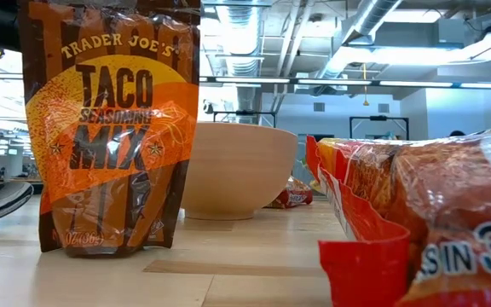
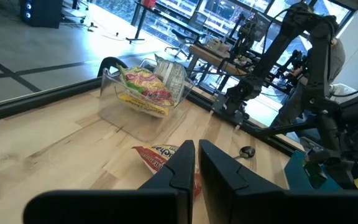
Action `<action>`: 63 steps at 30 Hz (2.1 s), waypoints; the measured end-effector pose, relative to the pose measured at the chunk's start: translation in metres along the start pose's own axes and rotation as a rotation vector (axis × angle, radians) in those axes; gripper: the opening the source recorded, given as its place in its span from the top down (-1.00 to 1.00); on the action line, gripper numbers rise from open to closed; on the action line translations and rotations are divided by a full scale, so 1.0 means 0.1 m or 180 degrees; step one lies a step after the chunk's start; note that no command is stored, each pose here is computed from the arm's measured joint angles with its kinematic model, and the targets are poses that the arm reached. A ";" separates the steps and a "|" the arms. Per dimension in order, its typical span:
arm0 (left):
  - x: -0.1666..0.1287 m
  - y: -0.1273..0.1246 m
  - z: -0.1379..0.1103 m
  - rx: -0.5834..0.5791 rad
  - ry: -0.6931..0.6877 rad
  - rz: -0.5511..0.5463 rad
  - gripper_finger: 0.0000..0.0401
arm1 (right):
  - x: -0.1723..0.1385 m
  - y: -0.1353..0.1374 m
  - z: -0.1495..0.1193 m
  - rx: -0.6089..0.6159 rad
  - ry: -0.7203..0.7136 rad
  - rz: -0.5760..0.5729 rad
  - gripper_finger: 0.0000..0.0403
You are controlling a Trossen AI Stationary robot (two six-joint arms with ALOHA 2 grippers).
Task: Pick & Place Food Item
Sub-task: Put the yellow seasoning can into the dark blue bin
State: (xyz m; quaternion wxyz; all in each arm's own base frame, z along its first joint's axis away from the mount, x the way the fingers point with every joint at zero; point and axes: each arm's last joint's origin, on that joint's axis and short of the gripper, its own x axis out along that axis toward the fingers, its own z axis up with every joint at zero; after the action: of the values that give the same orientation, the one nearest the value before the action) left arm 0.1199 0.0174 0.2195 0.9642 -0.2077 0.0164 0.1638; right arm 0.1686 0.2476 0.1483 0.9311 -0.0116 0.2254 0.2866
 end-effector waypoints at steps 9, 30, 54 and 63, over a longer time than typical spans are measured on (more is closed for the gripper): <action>0.00 0.00 0.00 -0.0001 -0.0004 0.0000 0.92 | 0.11 0.00 -0.09 0.0022 -0.0038 -0.0002 0.03; 0.00 0.00 0.00 0.0000 -0.0002 0.0001 0.92 | 0.10 -0.01 -0.09 0.0009 -0.0008 -0.0011 -0.15; 0.00 0.00 0.00 0.0000 -0.0002 -0.0001 0.92 | 0.10 -0.01 -0.09 -0.0069 0.0004 -0.0019 -0.22; 0.00 0.00 0.00 0.0000 -0.0001 0.0000 0.92 | 0.10 -0.02 -0.09 -0.0077 -0.0019 -0.0096 -0.22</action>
State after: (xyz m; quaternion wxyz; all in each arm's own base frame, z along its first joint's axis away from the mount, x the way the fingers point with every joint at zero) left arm 0.1199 0.0174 0.2195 0.9642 -0.2077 0.0163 0.1639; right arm 0.1733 0.2502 0.1355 0.9358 -0.0255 0.2190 0.2752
